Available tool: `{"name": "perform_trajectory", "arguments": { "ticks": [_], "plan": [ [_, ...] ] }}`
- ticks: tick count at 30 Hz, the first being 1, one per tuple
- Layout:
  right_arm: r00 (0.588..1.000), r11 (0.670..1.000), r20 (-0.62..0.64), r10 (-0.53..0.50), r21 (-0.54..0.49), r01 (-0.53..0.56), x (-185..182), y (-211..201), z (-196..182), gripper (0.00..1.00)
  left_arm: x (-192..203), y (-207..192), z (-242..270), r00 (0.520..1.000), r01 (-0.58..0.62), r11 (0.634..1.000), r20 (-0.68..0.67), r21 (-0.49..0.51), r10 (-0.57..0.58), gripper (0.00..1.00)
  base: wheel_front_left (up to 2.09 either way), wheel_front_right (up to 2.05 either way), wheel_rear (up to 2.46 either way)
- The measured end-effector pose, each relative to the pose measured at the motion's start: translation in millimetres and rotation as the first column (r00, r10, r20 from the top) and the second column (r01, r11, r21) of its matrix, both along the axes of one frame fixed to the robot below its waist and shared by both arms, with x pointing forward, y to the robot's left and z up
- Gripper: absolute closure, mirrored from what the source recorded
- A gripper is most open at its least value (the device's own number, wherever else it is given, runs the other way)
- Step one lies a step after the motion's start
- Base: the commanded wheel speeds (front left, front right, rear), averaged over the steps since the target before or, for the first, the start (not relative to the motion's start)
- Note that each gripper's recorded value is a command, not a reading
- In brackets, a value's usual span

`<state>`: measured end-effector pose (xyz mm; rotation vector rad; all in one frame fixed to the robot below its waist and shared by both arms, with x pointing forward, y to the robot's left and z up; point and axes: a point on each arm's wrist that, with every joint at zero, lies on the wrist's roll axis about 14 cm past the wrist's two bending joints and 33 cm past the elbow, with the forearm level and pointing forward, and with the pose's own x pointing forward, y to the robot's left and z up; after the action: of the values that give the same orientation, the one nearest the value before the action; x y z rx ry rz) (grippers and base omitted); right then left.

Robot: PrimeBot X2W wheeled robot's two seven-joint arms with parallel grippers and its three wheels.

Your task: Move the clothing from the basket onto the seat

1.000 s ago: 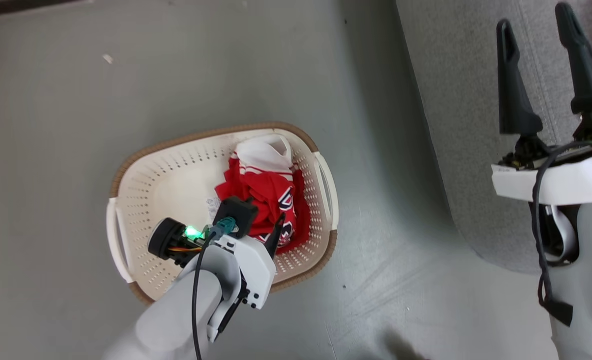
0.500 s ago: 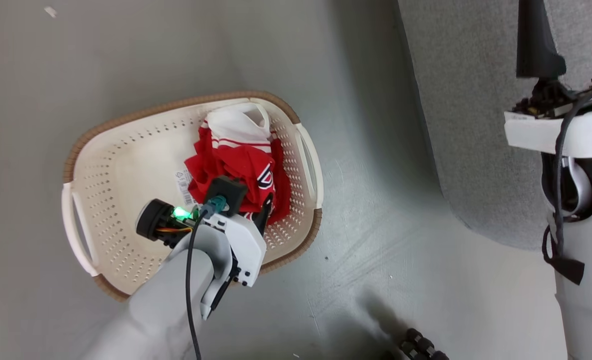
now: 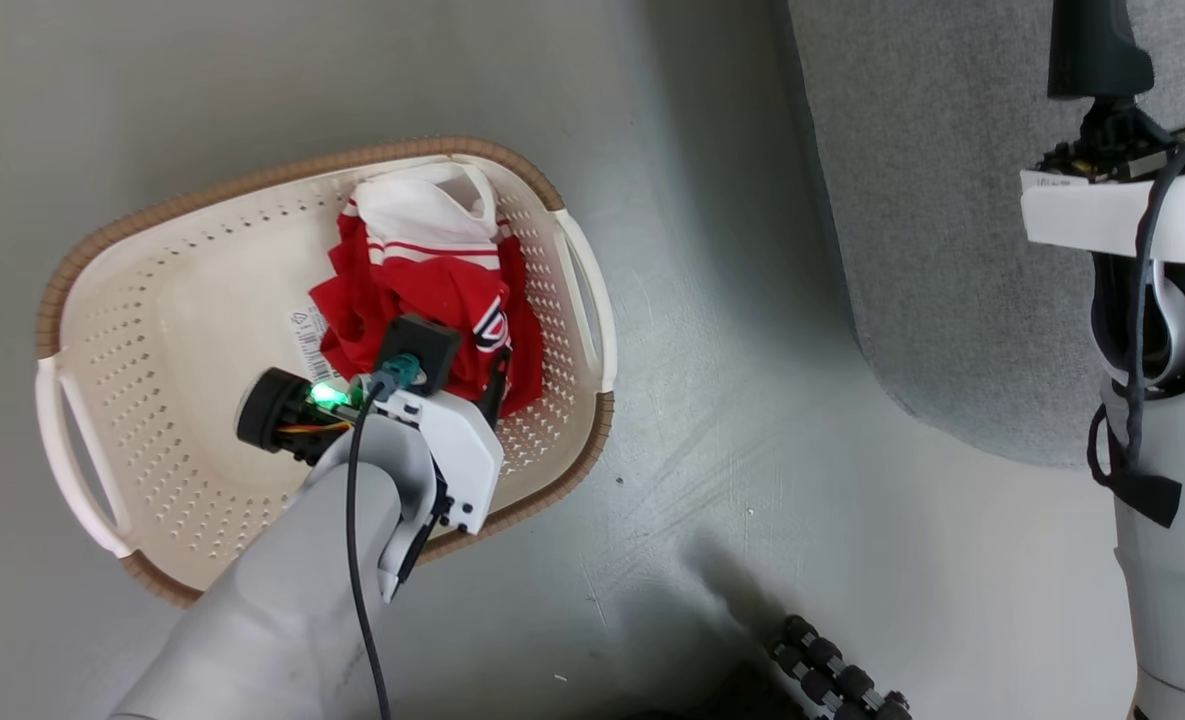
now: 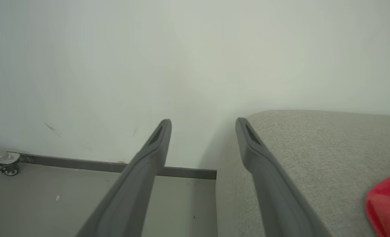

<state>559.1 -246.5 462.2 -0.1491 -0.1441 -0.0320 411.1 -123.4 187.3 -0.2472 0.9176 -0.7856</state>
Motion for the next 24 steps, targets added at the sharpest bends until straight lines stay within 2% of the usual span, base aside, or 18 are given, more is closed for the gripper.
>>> {"name": "perform_trajectory", "arguments": {
  "ticks": [9, 10, 11, 12, 14, 15, 24],
  "plan": [
    [1.0, 1.0, -0.013, -0.006, -0.01, 0.006, 6.2, -5.4, -9.4, 0.0, 0.0, -6.3, -15.9, 1.0, 0.001, 1.0, -0.02, -0.004, -0.001, 0.0, 0.0, 0.0, 0.0],
    [1.0, 1.0, -0.01, -0.005, -0.01, 0.005, 7.4, -5.5, -9.1, 0.0, 0.4, -6.9, -17.2, 1.0, 0.0, 1.0, -0.02, -0.005, 0.0, 0.04, 0.0, 0.0, 0.0],
    [1.0, 1.0, -0.008, -0.005, -0.008, 0.005, 8.3, -5.8, -8.9, 0.0, 1.9, -7.4, -18.1, 1.0, -0.003, 1.0, -0.017, -0.006, 0.003, 0.2, 0.0, 0.0, 0.0],
    [1.0, 1.0, -0.008, -0.006, -0.008, 0.006, 8.8, -6.1, -9.4, 0.0, 4.0, -8.1, -18.8, 1.0, -0.005, 1.0, -0.015, -0.008, 0.005, 0.53, 0.0, 0.0, 0.0],
    [1.0, 1.0, -0.01, -0.009, -0.011, 0.009, 9.3, -7.5, -10.8, 0.0, 8.3, -9.3, -19.6, 1.0, -0.01, 1.0, -0.009, -0.011, 0.01, 0.78, 0.0, 0.0, 0.0],
    [1.0, 1.0, -0.009, -0.011, -0.012, 0.011, 10.0, -8.4, -10.9, 0.0, 11.1, -9.9, -19.2, 1.0, -0.016, 1.0, 0.0, -0.017, 0.016, 1.0, 0.0, 0.0, 0.0],
    [1.0, 1.0, 0.008, -0.025, -0.008, 0.025, 12.7, -12.4, -6.5, 0.0, 27.6, -2.4, -14.5, 0.998, -0.037, 0.999, 0.059, -0.031, 0.039, 1.0, 0.0, 0.0, 0.0]
  ]
}}
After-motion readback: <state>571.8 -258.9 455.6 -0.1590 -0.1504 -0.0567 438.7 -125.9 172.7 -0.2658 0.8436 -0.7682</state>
